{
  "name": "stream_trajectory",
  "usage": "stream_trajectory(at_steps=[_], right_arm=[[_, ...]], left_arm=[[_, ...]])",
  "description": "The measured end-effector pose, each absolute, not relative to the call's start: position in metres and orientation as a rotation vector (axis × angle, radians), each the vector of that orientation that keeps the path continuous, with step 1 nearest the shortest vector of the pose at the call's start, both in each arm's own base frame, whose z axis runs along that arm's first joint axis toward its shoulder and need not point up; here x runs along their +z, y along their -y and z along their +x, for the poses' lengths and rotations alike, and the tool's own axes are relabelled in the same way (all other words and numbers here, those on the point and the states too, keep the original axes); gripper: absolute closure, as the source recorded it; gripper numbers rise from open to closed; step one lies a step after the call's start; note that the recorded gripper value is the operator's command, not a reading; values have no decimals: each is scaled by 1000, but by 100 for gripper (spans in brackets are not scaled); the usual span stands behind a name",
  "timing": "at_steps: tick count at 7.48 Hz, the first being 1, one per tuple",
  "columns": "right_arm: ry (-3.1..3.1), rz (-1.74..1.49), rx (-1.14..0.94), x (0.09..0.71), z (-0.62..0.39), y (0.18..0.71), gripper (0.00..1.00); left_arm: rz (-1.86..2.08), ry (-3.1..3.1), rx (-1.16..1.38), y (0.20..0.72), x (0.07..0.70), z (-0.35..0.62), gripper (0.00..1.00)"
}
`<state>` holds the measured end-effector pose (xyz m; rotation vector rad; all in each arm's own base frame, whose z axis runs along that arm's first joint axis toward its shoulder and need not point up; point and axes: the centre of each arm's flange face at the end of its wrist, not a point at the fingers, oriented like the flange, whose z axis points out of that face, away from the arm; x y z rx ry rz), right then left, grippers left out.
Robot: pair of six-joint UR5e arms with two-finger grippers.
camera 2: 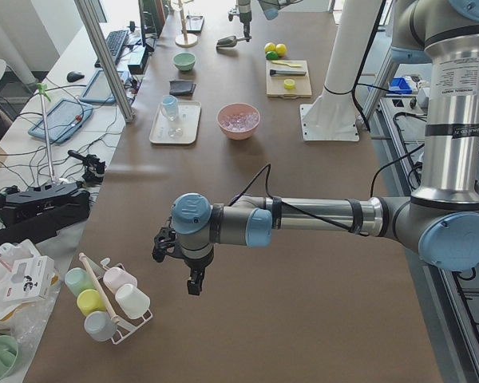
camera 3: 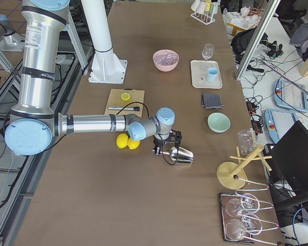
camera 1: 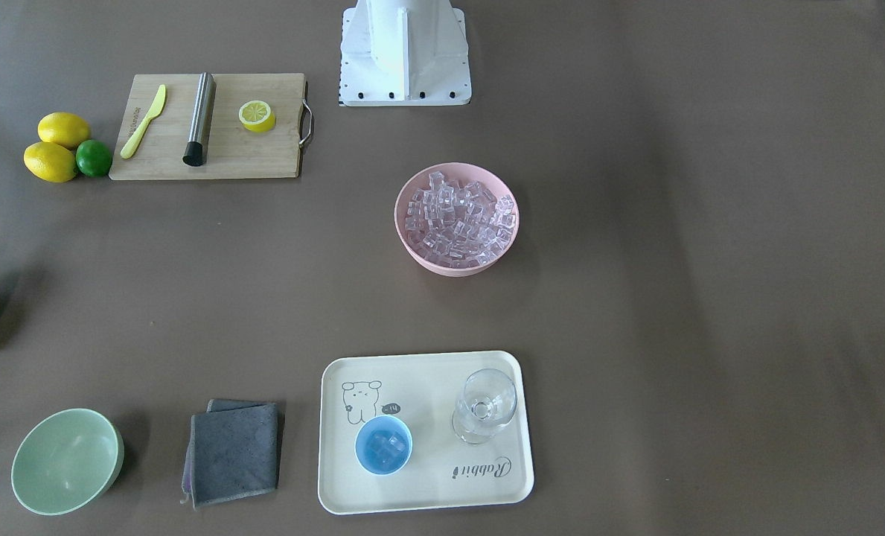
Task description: Put ice in cup with scoop
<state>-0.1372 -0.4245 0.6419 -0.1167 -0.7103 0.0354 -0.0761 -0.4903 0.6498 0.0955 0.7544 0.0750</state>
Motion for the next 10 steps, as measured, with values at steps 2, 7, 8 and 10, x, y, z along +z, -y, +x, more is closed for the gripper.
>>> stream_trajectory(at_steps=[2, 7, 8, 10], right_arm=[[713, -114, 29, 643, -139, 427, 10], [794, -92, 13, 609, -128, 422, 1], [817, -69, 23, 596, -111, 419, 1], [825, -21, -10, 579, -58, 418, 1]], left_arm=[[104, -754, 59, 492, 650, -85, 1], [94, -757, 38, 487, 656, -91, 1], [95, -759, 30, 485, 658, -95, 1], [98, -789, 26, 485, 655, -96, 1]])
